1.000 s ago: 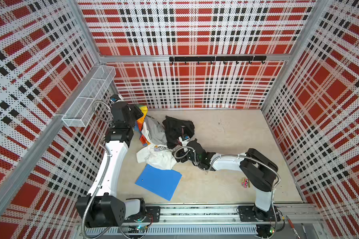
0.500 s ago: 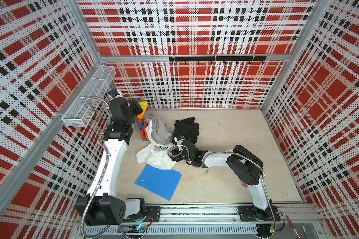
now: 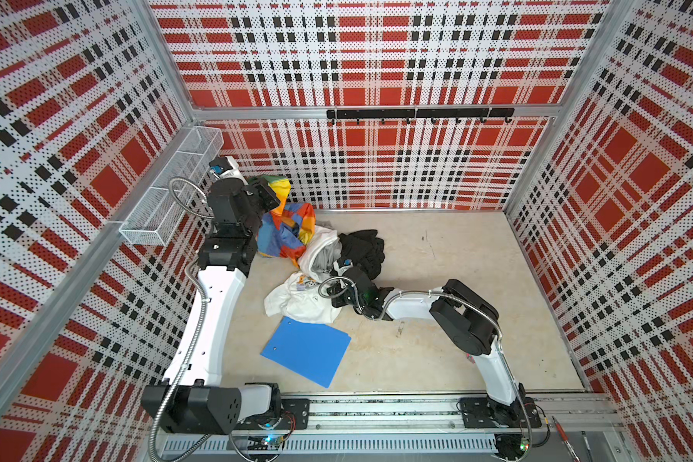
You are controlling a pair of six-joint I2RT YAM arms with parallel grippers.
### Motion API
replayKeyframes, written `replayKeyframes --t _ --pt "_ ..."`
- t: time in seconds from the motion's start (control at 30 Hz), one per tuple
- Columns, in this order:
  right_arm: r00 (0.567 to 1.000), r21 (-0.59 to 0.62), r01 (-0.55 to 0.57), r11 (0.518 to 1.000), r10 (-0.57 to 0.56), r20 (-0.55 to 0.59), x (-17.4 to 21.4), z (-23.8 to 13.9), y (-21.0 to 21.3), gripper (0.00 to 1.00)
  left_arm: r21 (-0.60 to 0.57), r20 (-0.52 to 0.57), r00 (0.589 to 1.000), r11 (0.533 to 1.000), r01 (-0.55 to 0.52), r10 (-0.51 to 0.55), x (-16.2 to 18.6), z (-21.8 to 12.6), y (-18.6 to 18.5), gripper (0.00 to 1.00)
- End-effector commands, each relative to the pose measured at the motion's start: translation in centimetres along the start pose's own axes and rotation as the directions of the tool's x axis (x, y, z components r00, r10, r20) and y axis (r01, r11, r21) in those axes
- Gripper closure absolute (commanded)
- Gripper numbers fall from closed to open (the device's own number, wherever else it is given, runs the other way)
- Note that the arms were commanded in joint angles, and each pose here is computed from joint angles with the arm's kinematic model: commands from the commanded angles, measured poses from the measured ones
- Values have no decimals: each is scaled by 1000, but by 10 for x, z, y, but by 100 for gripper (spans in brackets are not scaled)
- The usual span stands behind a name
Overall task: Pick out a specific cloth from the pile
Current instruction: 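Raise the rainbow cloth high with the left gripper, pulling it free of the pile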
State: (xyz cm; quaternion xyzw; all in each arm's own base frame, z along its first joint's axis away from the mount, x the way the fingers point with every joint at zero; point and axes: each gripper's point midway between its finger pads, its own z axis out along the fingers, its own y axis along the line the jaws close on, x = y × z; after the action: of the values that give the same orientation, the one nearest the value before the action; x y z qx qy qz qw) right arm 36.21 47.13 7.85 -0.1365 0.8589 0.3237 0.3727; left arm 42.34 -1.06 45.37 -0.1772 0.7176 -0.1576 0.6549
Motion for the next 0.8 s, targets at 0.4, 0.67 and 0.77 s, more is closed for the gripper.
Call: replayKeyframes --t 0.4,0.67,0.77 --pt "965 213 -63 975 5 263 -120 6 -54 88 124 98 995 991 -42 30 -40 -35 -39 100" --pt "946 148 -25 989 -24 323 -140 -22 -35 55 192 210 978 980 -58 17 -71 -58 -56 100" --pt "936 92 2 996 -35 350 -149 -46 -21 33 231 271 963 972 -48 -17 -83 -65 -62 100"
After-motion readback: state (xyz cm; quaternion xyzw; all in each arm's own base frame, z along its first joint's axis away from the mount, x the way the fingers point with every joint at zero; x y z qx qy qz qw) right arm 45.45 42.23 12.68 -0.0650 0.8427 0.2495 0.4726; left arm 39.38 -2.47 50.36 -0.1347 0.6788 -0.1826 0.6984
